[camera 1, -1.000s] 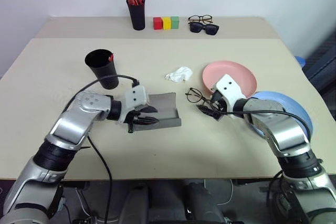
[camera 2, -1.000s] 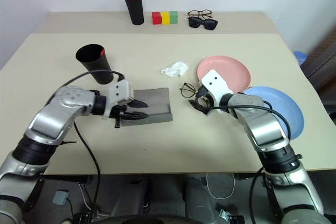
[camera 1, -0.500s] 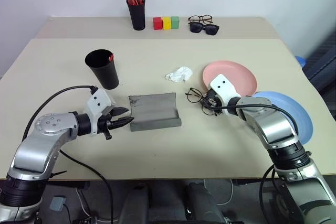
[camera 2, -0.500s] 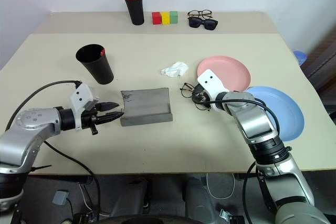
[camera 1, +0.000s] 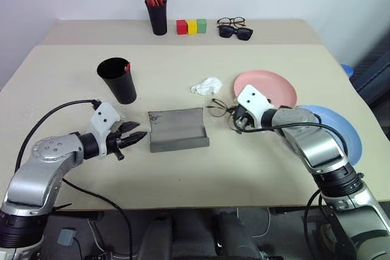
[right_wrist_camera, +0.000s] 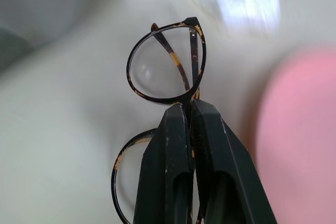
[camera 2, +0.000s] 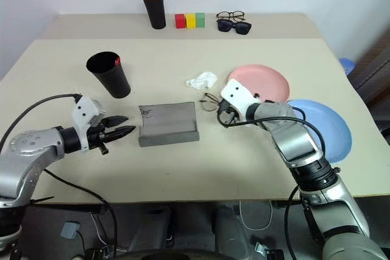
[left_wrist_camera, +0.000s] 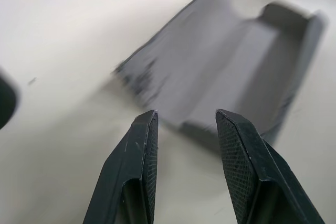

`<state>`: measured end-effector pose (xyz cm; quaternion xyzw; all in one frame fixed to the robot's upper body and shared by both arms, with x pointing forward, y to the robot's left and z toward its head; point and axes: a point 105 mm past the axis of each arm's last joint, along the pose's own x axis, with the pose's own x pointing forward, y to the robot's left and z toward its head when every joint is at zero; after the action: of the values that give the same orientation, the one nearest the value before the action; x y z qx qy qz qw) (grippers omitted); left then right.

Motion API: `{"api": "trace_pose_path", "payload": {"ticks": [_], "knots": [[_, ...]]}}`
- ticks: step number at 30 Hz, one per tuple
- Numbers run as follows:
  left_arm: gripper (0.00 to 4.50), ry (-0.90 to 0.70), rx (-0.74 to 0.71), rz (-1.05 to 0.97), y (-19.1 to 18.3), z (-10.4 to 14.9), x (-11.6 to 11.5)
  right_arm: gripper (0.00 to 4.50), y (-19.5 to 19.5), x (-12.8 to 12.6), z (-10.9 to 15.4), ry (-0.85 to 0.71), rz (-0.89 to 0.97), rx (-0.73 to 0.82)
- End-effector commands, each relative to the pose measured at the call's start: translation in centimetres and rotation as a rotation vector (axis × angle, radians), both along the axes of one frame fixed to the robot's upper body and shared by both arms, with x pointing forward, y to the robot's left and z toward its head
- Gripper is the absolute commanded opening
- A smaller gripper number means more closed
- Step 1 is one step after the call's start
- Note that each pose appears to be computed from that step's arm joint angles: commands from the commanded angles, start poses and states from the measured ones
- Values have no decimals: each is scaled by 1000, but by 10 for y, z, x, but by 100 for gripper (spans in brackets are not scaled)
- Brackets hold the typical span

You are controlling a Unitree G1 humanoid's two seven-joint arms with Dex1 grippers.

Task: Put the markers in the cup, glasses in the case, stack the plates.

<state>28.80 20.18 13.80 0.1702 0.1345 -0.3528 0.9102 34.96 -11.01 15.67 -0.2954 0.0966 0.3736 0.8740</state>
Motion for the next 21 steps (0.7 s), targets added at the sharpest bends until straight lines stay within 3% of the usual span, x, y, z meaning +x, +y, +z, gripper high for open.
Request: {"api": "trace_pose_path", "payload": {"ticks": [1, 4, 9, 15, 21], "knots": [[175, -74, 55, 55, 21, 4, 2, 2, 49, -28, 50, -140, 309, 40], [175, -81, 65, 91, 35, 1, 2, 2, 82, -37, 54, -148, 471, 17], [175, -97, 59, 124, 43, 2, 3, 2, 124, -46, 39, -155, 647, -18], [175, -95, 53, 125, 42, 2, -5, 2, 136, -39, 16, -208, 712, -94], [175, -90, 46, 124, 37, 0, -8, 2, 145, -31, 19, -302, 744, -83]]}}
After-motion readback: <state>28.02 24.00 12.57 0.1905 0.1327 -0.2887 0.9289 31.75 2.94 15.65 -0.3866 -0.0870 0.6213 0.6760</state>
